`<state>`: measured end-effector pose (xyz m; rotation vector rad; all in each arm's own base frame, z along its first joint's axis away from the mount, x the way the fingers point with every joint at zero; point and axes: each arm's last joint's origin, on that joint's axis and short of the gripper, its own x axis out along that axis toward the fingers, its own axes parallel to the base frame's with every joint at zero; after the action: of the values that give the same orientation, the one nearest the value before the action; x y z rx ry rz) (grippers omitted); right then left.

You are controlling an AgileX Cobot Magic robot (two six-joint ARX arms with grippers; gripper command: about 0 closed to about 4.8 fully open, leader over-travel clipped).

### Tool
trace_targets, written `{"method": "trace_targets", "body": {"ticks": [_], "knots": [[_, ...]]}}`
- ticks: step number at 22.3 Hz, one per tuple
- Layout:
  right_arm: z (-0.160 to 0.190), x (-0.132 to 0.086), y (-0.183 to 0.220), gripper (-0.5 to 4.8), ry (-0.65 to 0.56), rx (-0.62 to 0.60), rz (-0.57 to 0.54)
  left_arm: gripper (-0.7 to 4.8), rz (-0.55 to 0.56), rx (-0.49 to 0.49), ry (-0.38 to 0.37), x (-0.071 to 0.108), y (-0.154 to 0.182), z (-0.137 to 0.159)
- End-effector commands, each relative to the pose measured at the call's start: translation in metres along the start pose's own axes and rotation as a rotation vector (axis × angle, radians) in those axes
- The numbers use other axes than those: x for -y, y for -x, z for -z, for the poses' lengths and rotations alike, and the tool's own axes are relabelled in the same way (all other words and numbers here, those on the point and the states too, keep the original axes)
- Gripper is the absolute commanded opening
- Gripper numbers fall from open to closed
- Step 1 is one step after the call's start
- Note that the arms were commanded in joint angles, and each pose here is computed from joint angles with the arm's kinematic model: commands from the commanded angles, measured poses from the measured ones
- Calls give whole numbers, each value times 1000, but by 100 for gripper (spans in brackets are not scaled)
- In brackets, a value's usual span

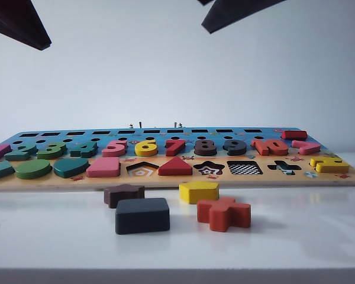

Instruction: Insert the cube into the slot.

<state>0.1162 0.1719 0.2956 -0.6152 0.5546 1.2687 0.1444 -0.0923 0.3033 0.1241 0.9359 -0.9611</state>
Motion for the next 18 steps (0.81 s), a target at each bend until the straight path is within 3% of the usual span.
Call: {"method": "trace_targets", "body": {"ticks": [1,12,18], "knots": [[2,2,-16,344,4,-62,-35,17,3,14,-8,1,2,-2],[4,-2,-50,333,206,-146,-129,17,2,20,-11,1,1,-2],[2,-2,-71,333,221,-141,-153,17,2,19,-11,1,1,-2]]}}
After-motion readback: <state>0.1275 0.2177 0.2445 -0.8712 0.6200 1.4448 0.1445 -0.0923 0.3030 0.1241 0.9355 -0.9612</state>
